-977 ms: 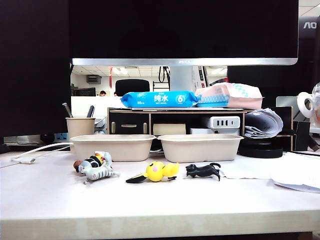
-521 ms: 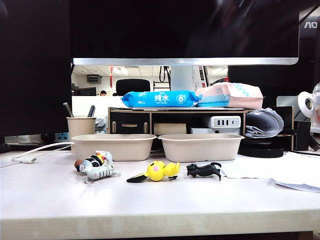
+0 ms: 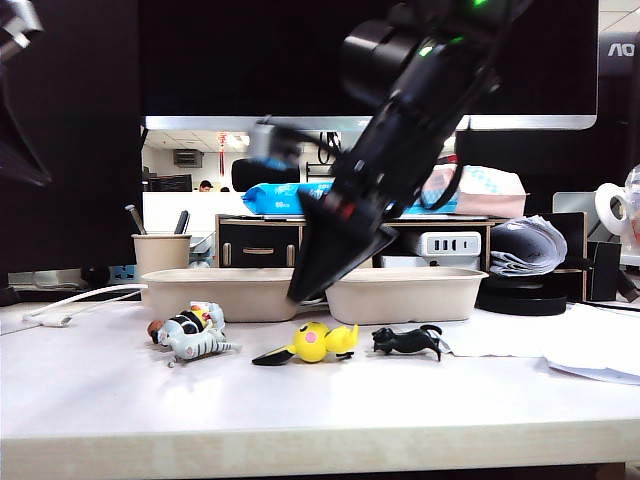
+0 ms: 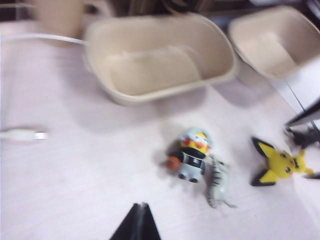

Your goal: Put the dolls with similar sizes into the same paper box, while dolls with different sizes go into separate paper boxes.

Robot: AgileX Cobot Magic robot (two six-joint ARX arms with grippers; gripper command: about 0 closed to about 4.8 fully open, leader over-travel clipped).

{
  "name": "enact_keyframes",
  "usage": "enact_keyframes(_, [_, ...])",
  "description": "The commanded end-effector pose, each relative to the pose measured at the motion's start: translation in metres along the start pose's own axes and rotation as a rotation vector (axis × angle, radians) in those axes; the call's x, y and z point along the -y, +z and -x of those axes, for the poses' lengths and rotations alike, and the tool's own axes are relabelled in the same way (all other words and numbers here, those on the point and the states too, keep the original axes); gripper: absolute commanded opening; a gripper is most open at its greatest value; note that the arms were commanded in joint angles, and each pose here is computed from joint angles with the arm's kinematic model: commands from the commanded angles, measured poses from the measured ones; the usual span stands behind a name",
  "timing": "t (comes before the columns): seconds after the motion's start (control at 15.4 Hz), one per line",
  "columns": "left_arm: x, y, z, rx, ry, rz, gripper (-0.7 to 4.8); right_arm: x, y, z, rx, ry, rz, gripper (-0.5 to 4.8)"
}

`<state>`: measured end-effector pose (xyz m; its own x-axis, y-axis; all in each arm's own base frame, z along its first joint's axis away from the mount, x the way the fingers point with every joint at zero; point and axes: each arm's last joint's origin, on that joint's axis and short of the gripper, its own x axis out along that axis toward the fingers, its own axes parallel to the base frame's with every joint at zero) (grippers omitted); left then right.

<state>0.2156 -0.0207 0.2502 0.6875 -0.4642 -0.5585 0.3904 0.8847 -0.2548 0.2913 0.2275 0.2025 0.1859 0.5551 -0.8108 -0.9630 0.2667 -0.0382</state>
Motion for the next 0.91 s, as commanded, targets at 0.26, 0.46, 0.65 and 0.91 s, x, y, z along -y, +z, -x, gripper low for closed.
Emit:
enact_keyframes(0.26, [0.006, 0.002, -0.026, -0.021, -0.033, -0.056, -0.05, 0.004, -0.01, -0.029, -0.089, -0.026, -0.005, 3.17])
enact_keyframes(0.46, [-0.001, -0.009, -0.051, -0.119, -0.027, -0.081, -0.05, 0.003, -0.009, -0.031, -0.086, -0.029, 0.002, 1.46])
enact_keyframes(0.65, [-0.005, -0.019, -0.076, -0.186, -0.043, -0.083, 0.04, 0.004, -0.01, -0.034, -0.082, -0.031, -0.01, 1.29])
enact_keyframes(0.91, [0.003, -0.019, -0.101, -0.166, -0.093, -0.151, 3.09, 0.006, -0.006, -0.034, -0.047, -0.052, -0.091, 0.79])
